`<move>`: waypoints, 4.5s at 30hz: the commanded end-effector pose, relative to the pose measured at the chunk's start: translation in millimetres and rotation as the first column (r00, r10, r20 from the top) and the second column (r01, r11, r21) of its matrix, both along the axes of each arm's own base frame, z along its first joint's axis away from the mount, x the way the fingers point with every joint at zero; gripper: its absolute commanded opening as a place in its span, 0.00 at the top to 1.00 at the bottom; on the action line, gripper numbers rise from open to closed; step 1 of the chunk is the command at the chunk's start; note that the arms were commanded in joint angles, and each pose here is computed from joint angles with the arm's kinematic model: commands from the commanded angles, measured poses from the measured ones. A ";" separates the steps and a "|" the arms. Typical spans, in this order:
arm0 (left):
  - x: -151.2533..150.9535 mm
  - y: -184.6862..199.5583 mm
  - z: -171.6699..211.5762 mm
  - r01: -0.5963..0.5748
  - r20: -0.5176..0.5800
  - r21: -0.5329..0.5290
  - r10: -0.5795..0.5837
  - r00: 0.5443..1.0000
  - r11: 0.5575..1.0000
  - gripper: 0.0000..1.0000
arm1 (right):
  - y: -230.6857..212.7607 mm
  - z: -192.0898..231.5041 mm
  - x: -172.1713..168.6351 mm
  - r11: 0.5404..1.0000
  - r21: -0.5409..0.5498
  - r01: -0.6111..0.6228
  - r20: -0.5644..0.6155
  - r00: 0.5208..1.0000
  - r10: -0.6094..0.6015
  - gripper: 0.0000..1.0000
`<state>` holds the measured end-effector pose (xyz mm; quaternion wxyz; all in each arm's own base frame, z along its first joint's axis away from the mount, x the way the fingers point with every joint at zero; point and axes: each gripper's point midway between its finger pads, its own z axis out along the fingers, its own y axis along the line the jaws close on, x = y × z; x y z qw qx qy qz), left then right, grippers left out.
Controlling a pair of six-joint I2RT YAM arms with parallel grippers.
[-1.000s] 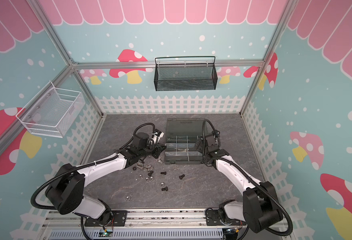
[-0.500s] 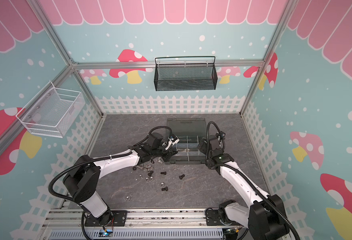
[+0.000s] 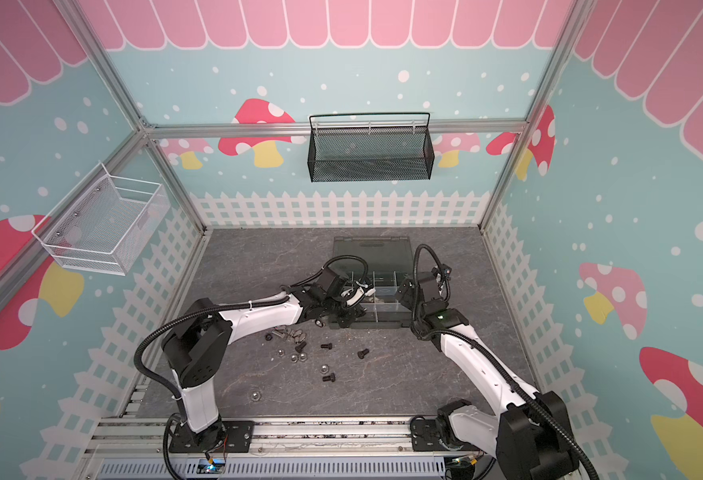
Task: Sort the screws and nuts into containers
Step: 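Carry the bolt with the left gripper into a box compartment and release it, then return the left gripper to the pile and grasp another steel bolt, then lift the bolt with the left gripper and move it toward the box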
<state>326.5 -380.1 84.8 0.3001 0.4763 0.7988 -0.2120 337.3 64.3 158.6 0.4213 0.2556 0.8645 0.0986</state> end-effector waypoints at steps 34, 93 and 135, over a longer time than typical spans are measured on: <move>15.3 137.2 85.6 -0.643 -0.041 0.004 0.643 0.765 0.766 0.66 | 0.8 13.8 4.2 0.996 -0.068 -0.059 0.026 0.998 0.061 0.03; -0.6 353.3 -77.1 -0.868 -0.128 0.489 0.991 0.030 0.089 0.51 | 4.1 7.1 7.4 0.994 -0.077 -0.078 -0.004 0.997 0.078 0.03; 66.1 159.0 86.9 -0.782 -0.184 0.023 0.771 0.609 0.623 0.96 | 0.9 11.2 3.1 0.995 -0.078 -0.070 0.008 0.997 0.070 0.03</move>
